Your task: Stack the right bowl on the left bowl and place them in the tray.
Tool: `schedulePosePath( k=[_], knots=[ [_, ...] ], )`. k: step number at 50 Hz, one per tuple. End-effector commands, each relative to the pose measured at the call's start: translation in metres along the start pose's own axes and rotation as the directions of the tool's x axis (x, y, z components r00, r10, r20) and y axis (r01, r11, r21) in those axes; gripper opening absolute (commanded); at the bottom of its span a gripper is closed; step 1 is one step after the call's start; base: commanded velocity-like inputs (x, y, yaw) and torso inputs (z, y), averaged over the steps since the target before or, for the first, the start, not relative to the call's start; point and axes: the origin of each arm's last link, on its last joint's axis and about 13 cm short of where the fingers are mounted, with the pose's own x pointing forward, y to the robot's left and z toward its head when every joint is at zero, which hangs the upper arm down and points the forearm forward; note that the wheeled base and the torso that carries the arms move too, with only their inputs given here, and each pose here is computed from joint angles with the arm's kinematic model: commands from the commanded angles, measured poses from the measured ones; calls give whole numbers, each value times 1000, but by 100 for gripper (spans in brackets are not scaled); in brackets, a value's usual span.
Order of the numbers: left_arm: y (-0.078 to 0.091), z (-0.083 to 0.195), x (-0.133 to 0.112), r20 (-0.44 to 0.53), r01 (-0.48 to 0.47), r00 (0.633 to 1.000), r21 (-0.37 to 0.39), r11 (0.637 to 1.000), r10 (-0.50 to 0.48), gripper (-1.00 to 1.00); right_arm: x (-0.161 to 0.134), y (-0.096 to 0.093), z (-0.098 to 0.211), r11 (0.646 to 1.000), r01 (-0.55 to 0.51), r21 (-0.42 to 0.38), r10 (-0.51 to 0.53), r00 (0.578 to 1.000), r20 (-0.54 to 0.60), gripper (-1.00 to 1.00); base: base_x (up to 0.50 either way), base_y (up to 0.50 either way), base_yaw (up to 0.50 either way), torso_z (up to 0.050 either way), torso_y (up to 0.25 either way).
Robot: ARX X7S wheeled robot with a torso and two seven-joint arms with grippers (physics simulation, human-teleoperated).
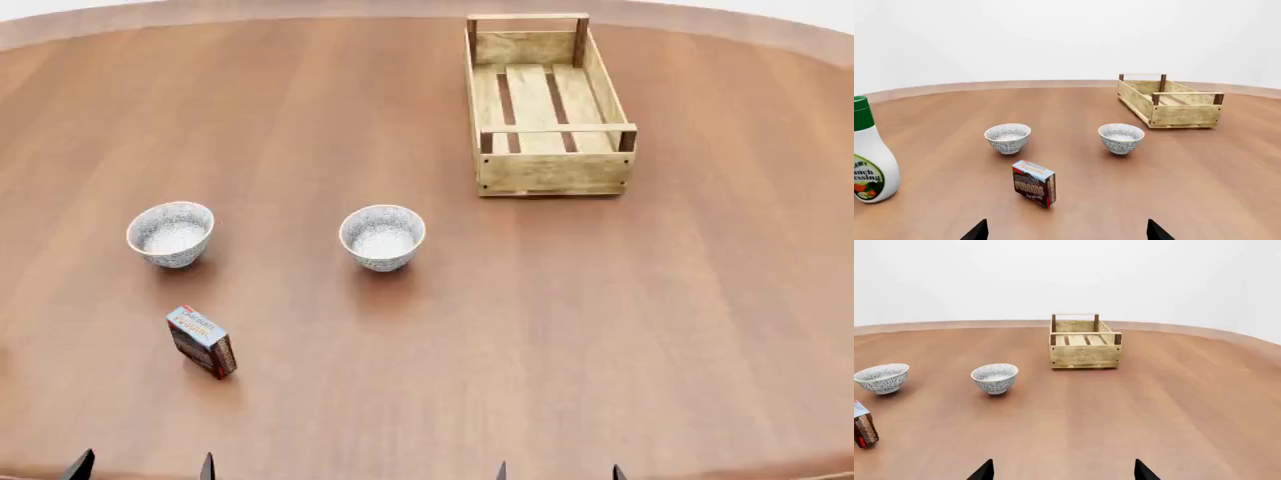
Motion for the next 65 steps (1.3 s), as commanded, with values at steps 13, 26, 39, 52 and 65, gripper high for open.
schedulePosePath(
  k=[13, 26, 39, 52, 65],
  knots=[
    [4, -5, 0, -15, -17, 1000, 10, 1000, 18, 100, 0, 0, 0, 1000, 3, -2, -3, 1000, -9, 100, 0, 0, 0, 0, 0],
    [5, -5, -1, -43, -24, 999, 46, 999, 26, 100, -1, 0, 0, 1000, 6, 0, -6, 1000, -14, 100, 0, 0, 0, 0, 0],
    [5, -4, -2, -51, -20, 998, 10, 1000, 20, 100, -1, 0, -1, 1000, 7, 0, -7, 1000, -13, 100, 0, 0, 0, 0, 0],
    [6, -3, -2, -49, -15, 999, -5, 1000, 15, 100, -1, 0, 0, 1000, 6, 1, -6, 1000, -12, 100, 0, 0, 0, 45, 0],
    [6, -2, -2, -48, -16, 999, -10, 1000, 16, 100, -1, 0, 0, 1000, 8, 1, -8, 1000, -12, 100, 0, 0, 0, 50, 0]
  ],
)
